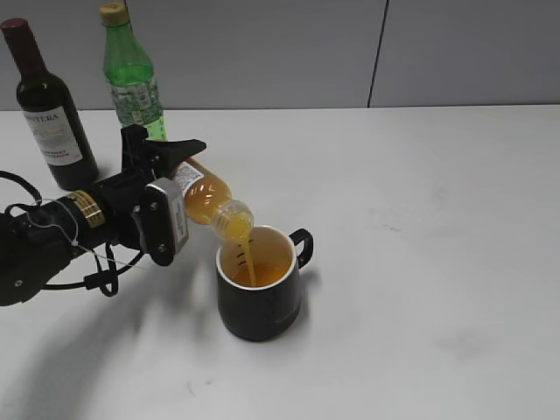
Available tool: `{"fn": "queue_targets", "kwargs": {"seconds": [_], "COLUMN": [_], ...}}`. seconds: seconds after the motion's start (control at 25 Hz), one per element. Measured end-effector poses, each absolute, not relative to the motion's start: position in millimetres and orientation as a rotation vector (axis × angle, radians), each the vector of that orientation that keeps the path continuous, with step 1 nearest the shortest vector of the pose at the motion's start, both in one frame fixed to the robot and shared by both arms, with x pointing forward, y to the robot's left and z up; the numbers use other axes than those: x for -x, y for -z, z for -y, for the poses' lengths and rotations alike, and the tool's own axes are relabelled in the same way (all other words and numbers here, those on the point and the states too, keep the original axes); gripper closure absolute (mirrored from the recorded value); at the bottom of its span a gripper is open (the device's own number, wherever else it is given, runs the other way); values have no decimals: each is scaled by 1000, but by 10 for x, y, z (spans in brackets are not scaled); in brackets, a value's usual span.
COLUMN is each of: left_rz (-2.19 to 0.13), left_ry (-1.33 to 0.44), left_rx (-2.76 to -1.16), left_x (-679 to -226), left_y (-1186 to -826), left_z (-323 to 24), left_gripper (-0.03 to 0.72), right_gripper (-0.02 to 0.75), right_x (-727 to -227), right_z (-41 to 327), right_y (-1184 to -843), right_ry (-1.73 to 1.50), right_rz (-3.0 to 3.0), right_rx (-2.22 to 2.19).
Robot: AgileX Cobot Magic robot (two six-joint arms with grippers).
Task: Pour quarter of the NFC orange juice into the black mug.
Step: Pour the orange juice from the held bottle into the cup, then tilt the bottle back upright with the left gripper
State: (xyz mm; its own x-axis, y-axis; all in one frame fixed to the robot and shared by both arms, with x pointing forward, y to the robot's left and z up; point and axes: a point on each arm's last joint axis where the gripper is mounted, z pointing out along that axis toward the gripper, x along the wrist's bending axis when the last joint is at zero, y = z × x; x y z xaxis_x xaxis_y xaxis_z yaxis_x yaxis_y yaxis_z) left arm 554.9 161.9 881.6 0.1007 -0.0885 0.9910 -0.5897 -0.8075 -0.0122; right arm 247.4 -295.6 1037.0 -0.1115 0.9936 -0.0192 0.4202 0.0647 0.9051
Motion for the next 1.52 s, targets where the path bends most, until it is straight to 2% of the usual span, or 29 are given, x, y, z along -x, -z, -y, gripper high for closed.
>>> {"fn": "queue_targets", "kwargs": {"seconds": [1.52], "left_rz": [691], "left_ry": [-1769], "left_rx": [-1998], "left_x": [-5550], "left_y": [-8817], "left_z": [-1620], "left_gripper": [218], "right_gripper": [244], "right_x": [-2474], "right_z": [2956], "right_y": [-10370], "right_ry": [-1015], "right_rz": [-1628], "right_rx": [-1438]}}
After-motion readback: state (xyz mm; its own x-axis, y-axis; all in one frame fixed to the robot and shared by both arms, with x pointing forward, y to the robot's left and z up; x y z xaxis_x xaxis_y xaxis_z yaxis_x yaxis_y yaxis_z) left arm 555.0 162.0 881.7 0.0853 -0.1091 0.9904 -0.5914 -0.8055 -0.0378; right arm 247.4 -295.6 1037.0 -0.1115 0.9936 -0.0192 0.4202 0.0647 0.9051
